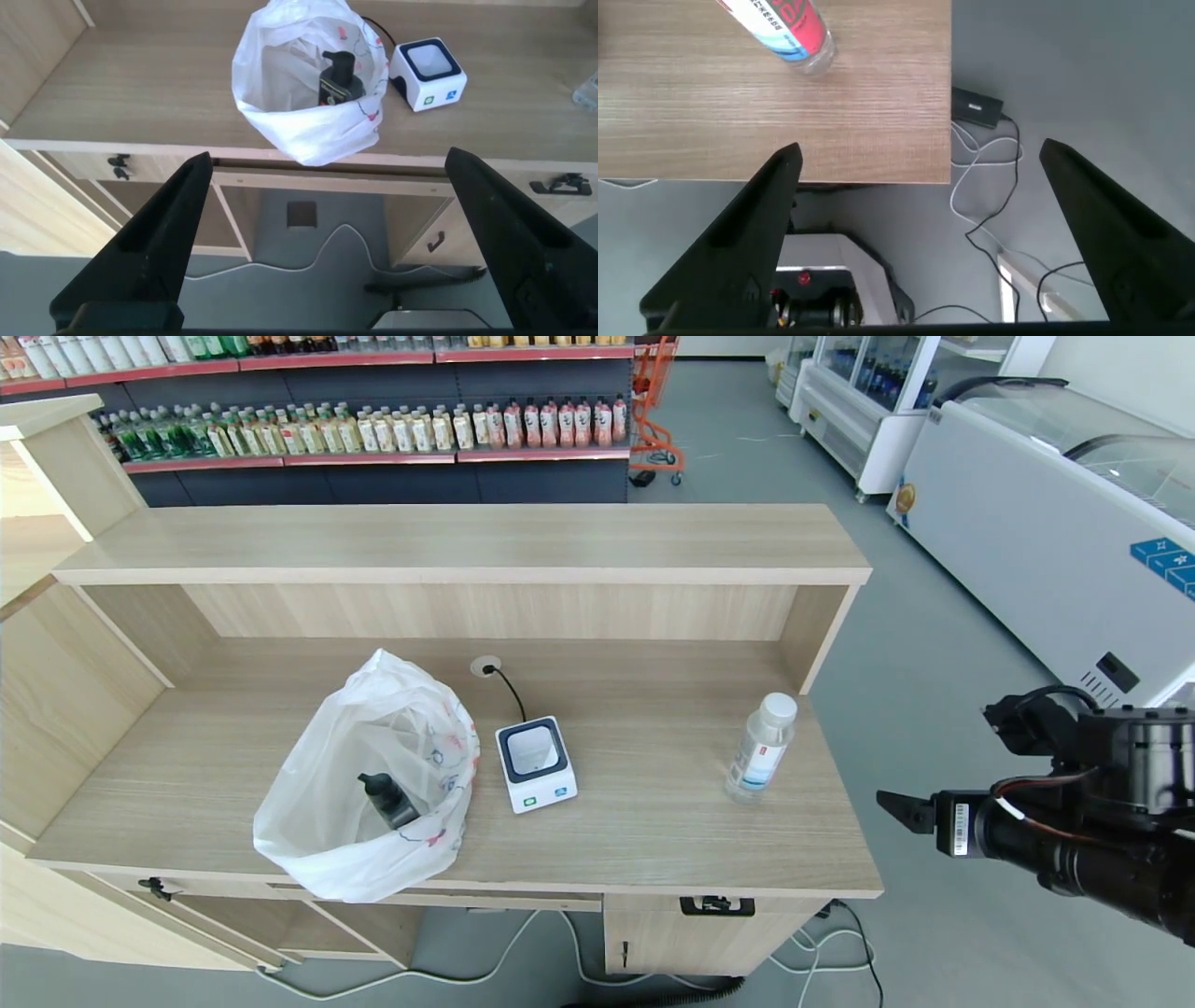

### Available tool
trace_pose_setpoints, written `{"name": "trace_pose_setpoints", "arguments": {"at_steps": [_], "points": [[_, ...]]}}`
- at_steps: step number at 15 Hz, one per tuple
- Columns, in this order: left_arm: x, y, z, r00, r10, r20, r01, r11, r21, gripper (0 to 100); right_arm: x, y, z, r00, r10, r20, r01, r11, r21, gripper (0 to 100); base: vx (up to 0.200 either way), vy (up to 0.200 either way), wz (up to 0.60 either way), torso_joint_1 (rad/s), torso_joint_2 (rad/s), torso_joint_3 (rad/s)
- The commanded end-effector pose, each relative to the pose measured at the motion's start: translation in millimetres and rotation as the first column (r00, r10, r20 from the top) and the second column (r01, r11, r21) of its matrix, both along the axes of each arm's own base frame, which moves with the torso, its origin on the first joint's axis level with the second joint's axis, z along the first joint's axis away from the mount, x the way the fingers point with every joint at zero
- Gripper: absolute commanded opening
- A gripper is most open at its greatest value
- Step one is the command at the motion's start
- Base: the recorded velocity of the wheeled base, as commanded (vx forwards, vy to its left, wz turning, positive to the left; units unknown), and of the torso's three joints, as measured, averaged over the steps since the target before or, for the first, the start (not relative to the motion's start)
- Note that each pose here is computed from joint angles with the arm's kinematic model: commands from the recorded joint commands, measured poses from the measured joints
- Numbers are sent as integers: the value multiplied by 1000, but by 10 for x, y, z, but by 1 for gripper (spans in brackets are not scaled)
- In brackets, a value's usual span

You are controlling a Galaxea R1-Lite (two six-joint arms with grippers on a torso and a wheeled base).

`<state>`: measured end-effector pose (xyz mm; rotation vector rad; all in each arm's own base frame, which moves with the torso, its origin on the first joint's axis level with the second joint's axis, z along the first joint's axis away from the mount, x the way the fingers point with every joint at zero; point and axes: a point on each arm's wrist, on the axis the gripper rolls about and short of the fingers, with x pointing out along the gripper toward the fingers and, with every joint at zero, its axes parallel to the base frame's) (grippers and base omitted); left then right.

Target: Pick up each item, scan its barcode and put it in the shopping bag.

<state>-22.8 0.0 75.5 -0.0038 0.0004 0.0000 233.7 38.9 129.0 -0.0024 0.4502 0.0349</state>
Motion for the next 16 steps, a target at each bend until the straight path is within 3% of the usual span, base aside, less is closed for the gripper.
{"name": "trace_pose_setpoints", "arguments": {"at_steps": [1,4,8,16], "points": [[0,0,0,1000,0,0,0,1000,-1,100,156,55,-168,1000,12,-27,-12,1000,-4,100,0,0,0,0,0,0],[0,0,0,1000,0,0,0,1000,-1,100,304,163,-289,994,105,20,-105,994,27,100,0,0,0,0,0,0],[0,0,0,1000,0,0,0,1000,-1,100,457,218,-475,990,135,30,-135,991,-24,100,0,0,0,0,0,0],[0,0,0,1000,0,0,0,1000,-1,100,744,417,-552,972,198,127,-198,980,-9,100,0,0,0,0,0,0]]}}
